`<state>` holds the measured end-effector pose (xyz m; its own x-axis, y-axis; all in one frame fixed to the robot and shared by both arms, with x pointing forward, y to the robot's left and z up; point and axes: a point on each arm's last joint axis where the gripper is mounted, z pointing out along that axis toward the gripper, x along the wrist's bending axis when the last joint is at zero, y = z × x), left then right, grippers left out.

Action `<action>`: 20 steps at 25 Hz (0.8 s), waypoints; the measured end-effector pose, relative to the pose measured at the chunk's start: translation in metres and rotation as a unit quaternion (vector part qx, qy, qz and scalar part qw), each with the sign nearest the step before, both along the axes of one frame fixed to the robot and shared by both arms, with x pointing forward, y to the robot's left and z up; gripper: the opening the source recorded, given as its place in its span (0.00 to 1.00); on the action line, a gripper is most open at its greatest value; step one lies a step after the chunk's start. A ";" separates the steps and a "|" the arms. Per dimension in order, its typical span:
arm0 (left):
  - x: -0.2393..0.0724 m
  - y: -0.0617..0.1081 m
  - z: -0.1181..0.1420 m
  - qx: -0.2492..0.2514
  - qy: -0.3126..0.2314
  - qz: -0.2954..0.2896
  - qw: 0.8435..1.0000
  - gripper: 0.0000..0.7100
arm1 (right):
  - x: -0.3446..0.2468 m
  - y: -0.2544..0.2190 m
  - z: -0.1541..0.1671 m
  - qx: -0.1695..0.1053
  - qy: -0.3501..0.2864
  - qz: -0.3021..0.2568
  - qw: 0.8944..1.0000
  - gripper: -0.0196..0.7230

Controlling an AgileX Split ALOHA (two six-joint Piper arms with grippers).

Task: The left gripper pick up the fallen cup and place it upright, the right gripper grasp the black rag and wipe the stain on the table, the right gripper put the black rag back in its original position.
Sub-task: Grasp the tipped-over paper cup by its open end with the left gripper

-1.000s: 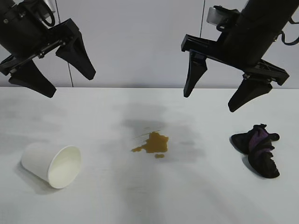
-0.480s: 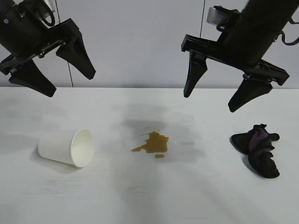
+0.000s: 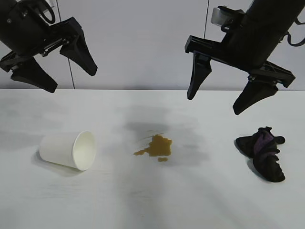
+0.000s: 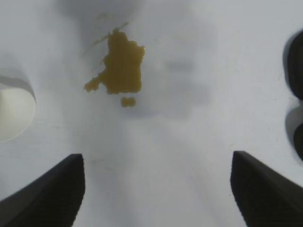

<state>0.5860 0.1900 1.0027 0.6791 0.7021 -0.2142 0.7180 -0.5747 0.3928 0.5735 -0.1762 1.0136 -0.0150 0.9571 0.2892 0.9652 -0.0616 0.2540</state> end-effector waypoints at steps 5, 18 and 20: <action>-0.019 0.001 -0.008 0.146 -0.011 -0.279 0.949 0.98 | 0.000 -0.002 0.000 -0.013 -0.004 0.005 1.000 0.80; -0.029 0.002 -0.039 0.144 -0.066 -0.369 0.916 0.95 | 0.001 -0.004 -0.001 -0.025 -0.008 0.011 1.000 0.80; -0.029 0.002 -0.044 0.148 -0.087 -0.386 0.907 0.94 | 0.001 -0.004 -0.001 -0.025 -0.008 0.012 1.000 0.80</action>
<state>0.5571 0.1920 0.9582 0.9979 0.0129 0.0635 -0.0007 -0.9779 0.2090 0.5743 -0.1799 1.0127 -0.0427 0.9698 0.2400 0.9620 -0.0250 0.2720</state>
